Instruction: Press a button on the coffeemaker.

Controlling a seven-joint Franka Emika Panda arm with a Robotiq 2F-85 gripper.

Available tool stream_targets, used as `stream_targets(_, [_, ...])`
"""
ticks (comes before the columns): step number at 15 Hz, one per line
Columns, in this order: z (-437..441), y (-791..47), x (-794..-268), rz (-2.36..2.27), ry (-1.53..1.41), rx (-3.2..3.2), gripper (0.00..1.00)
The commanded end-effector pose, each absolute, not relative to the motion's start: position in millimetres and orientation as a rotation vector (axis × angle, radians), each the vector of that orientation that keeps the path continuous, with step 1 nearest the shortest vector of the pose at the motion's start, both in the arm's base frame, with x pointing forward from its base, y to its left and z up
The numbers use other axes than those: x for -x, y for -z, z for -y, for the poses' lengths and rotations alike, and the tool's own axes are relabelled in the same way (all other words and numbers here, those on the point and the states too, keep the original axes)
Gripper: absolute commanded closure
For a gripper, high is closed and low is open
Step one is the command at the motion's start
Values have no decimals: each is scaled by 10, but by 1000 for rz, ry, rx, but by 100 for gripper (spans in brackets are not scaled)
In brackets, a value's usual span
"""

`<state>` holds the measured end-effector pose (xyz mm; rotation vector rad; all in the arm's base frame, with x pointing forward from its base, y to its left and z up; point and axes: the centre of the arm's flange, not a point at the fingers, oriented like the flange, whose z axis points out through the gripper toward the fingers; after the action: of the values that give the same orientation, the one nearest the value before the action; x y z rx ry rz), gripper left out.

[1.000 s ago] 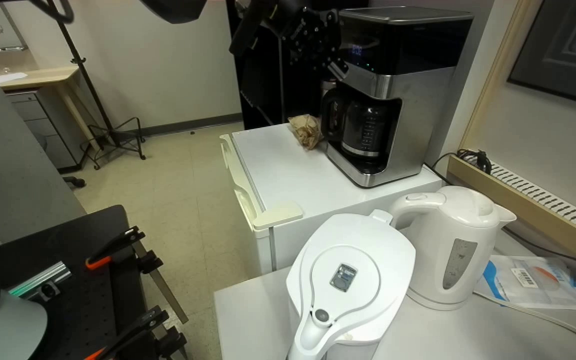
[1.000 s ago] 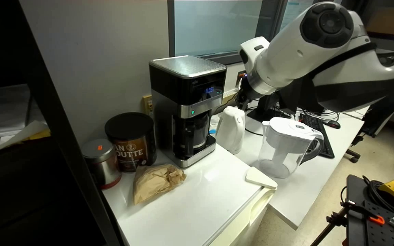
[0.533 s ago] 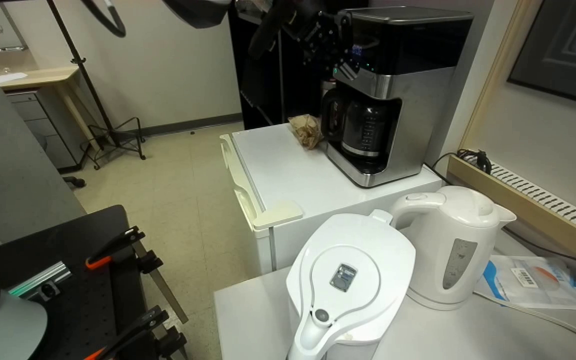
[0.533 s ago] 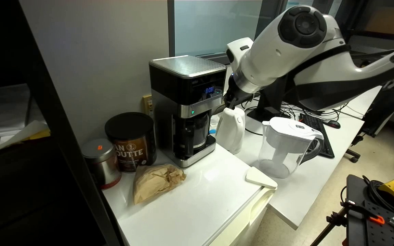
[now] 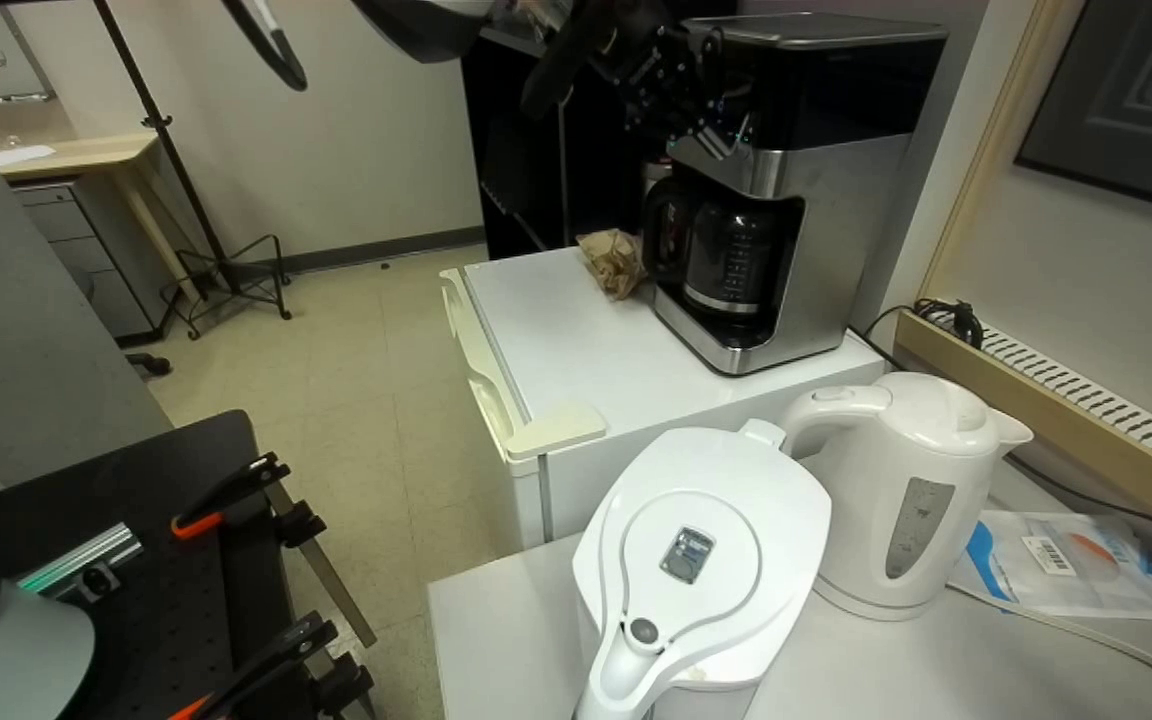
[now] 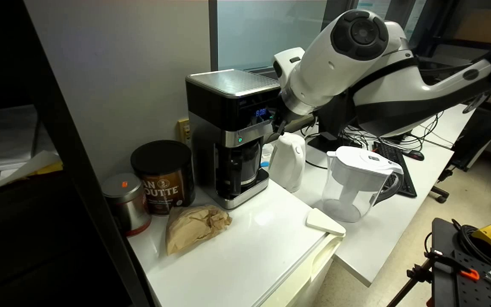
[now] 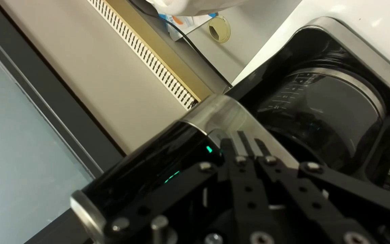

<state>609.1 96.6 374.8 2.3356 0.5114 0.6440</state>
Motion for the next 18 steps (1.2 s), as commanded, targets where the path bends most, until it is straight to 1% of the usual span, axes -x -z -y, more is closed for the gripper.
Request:
stream_targets(1, [-982,-3741,-6251,-518,-686,-2328,98])
stream_targets(4, [-978,-3739,-6207,-523,-688,-2329,98])
stream_targets(11, [-1032,-3645,-5608,-649,-651,-2243,99])
stream_targets(18, [-1058,-3553,-4966,-799,-715,-2110,99])
